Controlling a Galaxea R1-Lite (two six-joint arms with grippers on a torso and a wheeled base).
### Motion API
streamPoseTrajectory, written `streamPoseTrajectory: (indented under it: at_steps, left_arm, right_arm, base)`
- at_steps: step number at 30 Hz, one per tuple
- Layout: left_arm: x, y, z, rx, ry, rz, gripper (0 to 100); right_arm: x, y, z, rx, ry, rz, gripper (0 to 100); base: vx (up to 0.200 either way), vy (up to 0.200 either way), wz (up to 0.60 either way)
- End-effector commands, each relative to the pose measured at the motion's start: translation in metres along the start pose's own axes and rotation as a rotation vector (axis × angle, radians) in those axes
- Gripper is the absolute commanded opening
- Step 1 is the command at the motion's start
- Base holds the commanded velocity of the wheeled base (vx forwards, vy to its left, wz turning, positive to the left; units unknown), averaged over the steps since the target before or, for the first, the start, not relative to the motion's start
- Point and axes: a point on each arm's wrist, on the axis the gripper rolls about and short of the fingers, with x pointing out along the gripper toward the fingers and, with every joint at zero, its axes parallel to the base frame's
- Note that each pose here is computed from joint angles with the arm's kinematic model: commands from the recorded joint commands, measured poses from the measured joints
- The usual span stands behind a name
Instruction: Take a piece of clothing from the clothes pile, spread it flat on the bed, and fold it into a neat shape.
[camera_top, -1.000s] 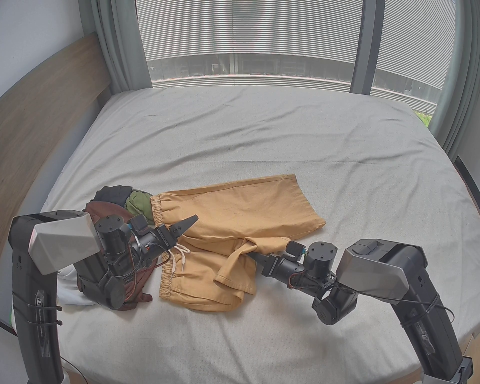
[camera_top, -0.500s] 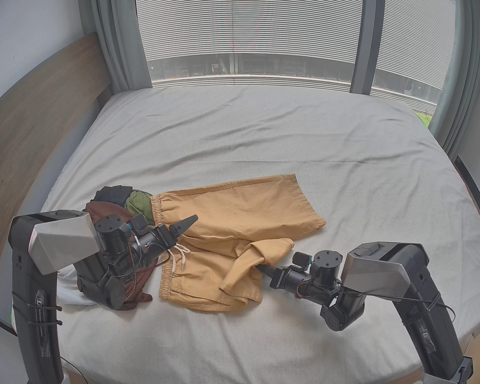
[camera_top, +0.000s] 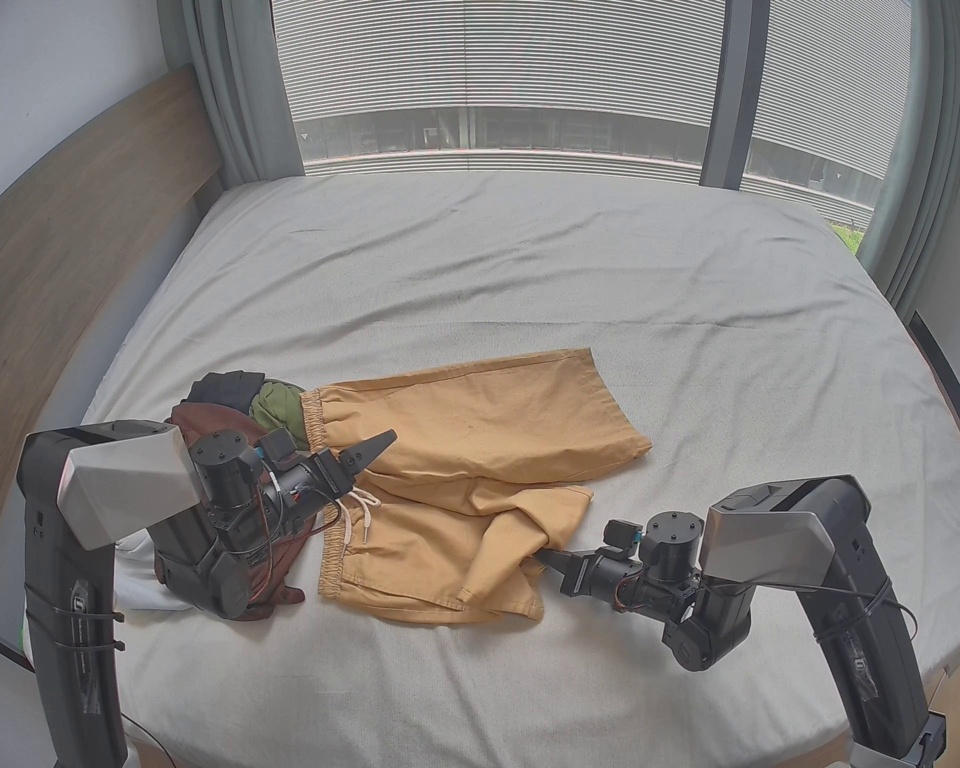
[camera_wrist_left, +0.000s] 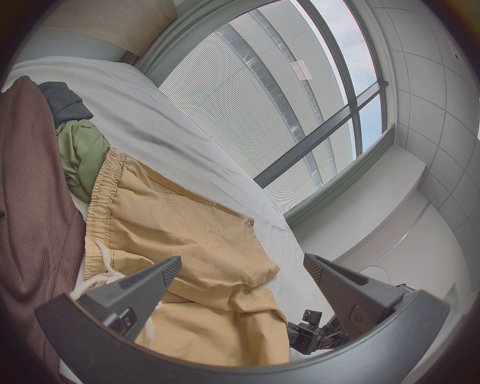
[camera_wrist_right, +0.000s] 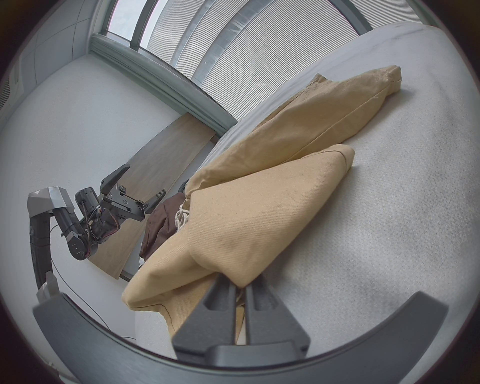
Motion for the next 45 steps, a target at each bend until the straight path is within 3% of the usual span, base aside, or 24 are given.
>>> streamPoseTrajectory:
  at_steps: [1, 18, 19, 35, 45]
  left_arm:
    - [0.000, 0.001, -0.001, -0.001, 0.002, 0.001, 100]
    - [0.000, 0.000, 0.000, -0.001, 0.001, 0.000, 100]
    - [0.000, 0.001, -0.001, -0.001, 0.002, 0.001, 100]
    - [0.000, -0.001, 0.000, 0.000, 0.001, -0.002, 100]
    - [0.000, -0.001, 0.001, 0.001, -0.002, -0.002, 100]
  right_arm:
    - [0.000, 0.002, 0.000, 0.000, 0.001, 0.004, 100]
    - [0.000, 0.008, -0.014, 0.003, 0.043, 0.006, 100]
    - [0.000, 0.008, -0.014, 0.002, 0.045, 0.005, 0]
    - [-0.007, 0.008, -0.013, 0.007, 0.054, -0.006, 0]
    - [-0.060, 0.014, 0.036, -0.011, -0.009, -0.077, 0]
  base:
    - [0.000, 0.000, 0.00]
    - [0.000, 0.000, 0.00]
    - [0.000, 0.000, 0.00]
    - [0.000, 0.000, 0.00]
    - [0.000, 0.000, 0.00]
